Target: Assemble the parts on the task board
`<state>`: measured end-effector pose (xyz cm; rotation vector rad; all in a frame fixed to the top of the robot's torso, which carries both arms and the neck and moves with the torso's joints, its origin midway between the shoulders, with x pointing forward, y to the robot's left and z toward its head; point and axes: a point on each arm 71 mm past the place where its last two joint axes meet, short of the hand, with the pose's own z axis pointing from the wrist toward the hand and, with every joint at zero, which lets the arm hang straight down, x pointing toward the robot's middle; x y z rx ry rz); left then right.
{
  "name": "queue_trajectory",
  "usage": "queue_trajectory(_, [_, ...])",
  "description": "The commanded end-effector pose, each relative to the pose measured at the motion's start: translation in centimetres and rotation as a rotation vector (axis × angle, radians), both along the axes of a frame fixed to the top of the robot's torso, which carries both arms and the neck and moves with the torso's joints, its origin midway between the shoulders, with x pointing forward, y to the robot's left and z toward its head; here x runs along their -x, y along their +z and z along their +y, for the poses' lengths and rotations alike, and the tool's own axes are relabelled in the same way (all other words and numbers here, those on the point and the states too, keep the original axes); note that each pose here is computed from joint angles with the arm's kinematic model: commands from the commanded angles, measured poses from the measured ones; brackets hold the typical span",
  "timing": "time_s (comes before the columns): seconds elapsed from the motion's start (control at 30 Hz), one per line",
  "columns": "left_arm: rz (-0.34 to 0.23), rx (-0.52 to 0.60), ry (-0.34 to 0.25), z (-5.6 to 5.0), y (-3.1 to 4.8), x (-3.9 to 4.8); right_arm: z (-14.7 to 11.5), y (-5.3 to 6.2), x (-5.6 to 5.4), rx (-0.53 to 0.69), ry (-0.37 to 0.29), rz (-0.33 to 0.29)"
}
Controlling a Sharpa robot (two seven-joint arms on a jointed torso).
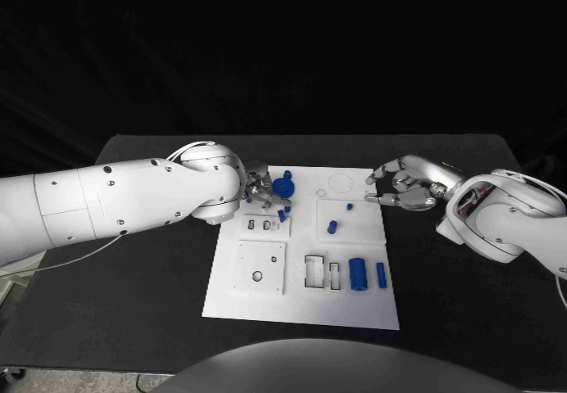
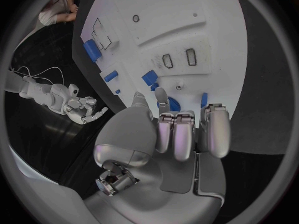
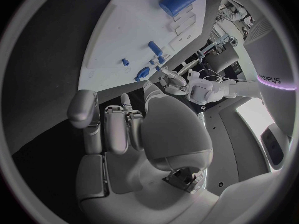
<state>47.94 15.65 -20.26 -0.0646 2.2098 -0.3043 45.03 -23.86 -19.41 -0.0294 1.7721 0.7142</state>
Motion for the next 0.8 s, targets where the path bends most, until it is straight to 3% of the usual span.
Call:
queue_trajectory(0.03, [0.002, -0.050, -0.008, 0.04, 0.01, 0.09, -0.07, -0.05, 0.00, 0.001, 0.000, 0.004])
queue_trajectory(0.8, [0.049, -0.053, -0.024, -0.59, -0.64, 0.10, -0.51, -0.37, -0.17, 0.016, -0.018, 0.030])
